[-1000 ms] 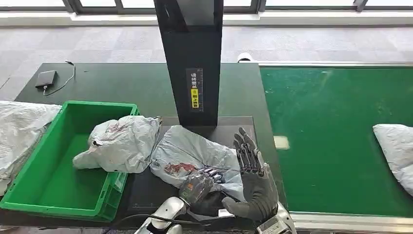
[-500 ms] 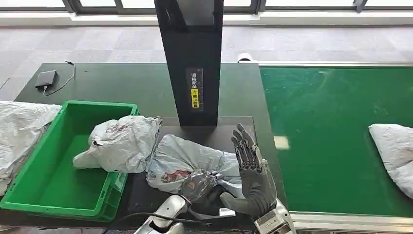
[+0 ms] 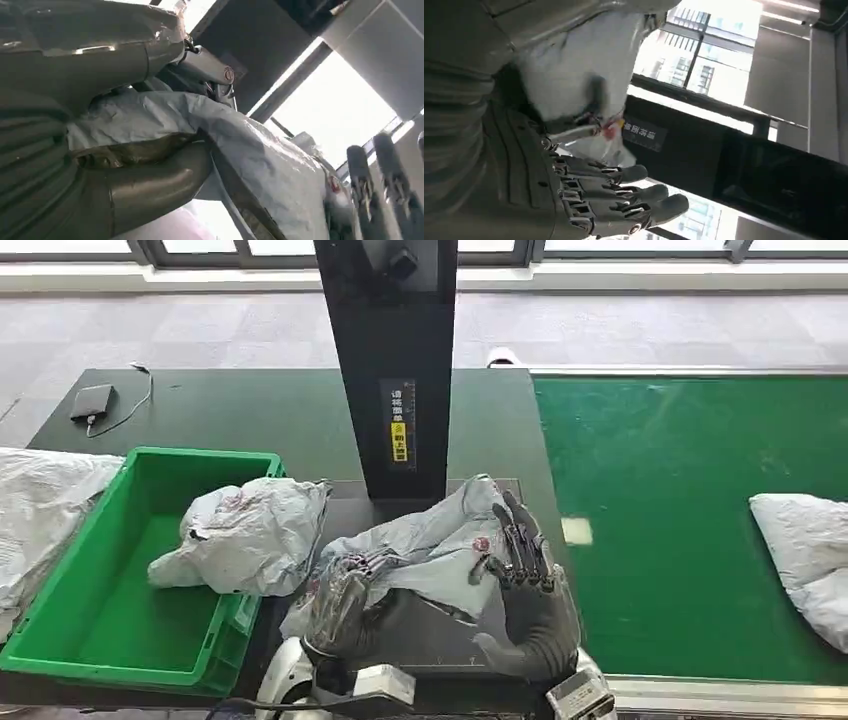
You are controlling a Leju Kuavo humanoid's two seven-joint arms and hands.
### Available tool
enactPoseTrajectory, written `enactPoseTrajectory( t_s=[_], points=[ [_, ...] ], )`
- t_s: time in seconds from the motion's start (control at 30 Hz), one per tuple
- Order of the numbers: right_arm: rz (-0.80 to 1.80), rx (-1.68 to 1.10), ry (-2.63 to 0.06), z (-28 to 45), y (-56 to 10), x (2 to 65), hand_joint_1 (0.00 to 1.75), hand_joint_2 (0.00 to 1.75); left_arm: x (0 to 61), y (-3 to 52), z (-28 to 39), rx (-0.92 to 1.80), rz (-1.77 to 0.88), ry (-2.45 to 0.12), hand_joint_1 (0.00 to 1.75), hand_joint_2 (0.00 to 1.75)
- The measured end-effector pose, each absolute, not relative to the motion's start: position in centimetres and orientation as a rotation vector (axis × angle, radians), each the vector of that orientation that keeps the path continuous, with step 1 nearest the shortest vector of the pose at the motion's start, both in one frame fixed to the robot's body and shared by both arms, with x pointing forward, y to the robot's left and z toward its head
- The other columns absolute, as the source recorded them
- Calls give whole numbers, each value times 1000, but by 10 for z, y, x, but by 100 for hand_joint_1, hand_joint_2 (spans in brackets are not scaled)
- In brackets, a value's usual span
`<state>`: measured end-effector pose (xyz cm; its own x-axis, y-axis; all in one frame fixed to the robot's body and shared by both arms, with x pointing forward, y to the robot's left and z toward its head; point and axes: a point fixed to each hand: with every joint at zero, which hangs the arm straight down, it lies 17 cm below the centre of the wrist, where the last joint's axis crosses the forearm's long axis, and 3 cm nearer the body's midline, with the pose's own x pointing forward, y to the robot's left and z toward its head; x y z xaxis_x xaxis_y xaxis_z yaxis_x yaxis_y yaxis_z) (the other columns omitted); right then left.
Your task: Moved the parcel from conveyor to table for the left to box.
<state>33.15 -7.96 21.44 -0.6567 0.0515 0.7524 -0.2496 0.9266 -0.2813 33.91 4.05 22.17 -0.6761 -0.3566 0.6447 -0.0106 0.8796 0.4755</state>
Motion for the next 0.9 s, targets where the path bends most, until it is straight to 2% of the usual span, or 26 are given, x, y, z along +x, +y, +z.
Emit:
enactPoseTrajectory(
  t_s=[0.13, 0.3, 0.5, 0.73, 0.9],
  points=[
    [446, 133, -2242, 214, -85, 334, 0, 175, 324, 54, 239, 199, -483, -2314, 175, 175],
    [411, 143, -2228, 212, -98, 334, 0, 175, 300, 79, 283, -118, -249, -2420, 175, 175],
    [395, 123, -2228, 212, -107, 336, 0, 175, 290, 104, 306, -124, -191, -2478, 175, 175],
    [383, 119, -2232, 215, -114, 342, 0, 175, 276, 177, 359, -295, 82, -2581, 175, 175],
    [356, 109, -2237, 219, -121, 348, 0, 175, 283, 235, 382, -115, 131, -2678, 175, 175]
  ],
)
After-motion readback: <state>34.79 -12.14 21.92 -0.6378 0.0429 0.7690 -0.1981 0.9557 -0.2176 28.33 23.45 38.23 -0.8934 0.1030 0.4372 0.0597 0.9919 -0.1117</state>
